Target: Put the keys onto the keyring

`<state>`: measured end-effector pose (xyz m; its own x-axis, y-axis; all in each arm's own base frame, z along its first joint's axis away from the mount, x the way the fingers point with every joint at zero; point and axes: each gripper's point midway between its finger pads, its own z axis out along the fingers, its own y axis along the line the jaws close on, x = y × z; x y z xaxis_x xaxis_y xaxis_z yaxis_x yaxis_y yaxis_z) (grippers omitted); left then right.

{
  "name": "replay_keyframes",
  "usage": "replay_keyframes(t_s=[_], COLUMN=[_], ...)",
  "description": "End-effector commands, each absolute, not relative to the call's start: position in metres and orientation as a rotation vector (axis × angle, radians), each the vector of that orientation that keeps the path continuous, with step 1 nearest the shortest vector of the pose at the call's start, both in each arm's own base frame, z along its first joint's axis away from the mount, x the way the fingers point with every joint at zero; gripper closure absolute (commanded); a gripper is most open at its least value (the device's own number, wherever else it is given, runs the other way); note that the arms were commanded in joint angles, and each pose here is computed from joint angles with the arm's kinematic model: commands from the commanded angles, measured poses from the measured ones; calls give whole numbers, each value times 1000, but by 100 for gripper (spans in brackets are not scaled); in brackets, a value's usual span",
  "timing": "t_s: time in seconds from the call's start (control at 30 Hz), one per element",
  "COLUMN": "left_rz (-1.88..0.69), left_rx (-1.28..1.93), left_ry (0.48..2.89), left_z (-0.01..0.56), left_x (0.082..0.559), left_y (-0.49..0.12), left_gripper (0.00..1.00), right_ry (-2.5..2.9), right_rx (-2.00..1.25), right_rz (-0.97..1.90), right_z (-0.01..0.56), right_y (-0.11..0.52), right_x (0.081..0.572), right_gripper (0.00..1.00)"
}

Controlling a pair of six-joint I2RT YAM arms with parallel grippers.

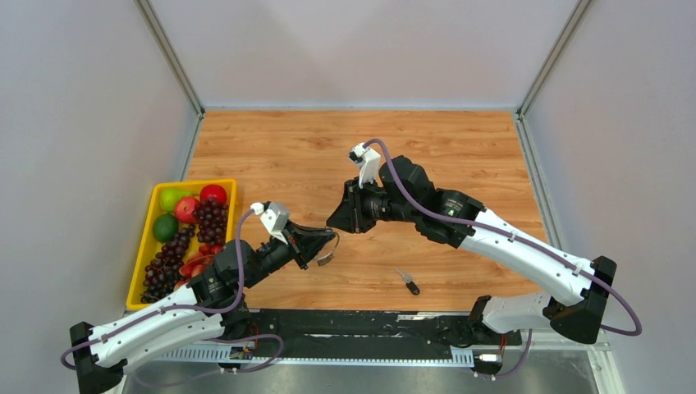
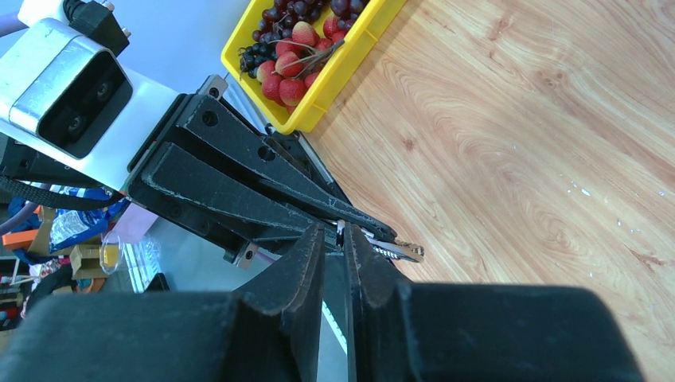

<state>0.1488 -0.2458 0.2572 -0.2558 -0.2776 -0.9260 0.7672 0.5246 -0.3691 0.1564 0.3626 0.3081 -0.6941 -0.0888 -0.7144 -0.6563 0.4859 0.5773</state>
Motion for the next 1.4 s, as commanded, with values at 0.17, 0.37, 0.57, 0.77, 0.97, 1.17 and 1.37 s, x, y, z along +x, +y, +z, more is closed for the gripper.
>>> replay_keyframes(t_s=[0.17,0.37,0.57,0.77,0.97,1.17,1.37], left_rz=[-1077,-1078,-1079,-1082,-1068,-1036,-1017], left_rx=[421,420,418,424,445,489,538], left_ry=[1441,1440,1434,1418,1395,1380,1343], left_z=[288,289,290,293,294,292,293], left_x=[147,147,147,146,144,143,140], left_y=[-243,-243,-243,-242,-239,-239,-238], left_gripper=[100,100,100,98,76,57,50], right_ry=[2026,2031,2038,2030,2010,2005,2007], right_rx=[-598,-596,-595,-587,-582,-586,-577], right_rz=[1242,1239,1227,1204,1204,1181,1162], right_z=[337,335,332,333,340,347,348], right_y=[370,370,372,371,371,373,372], right_x=[157,157,158,159,157,157,159], right_gripper=[85,88,100,100,100,100,100])
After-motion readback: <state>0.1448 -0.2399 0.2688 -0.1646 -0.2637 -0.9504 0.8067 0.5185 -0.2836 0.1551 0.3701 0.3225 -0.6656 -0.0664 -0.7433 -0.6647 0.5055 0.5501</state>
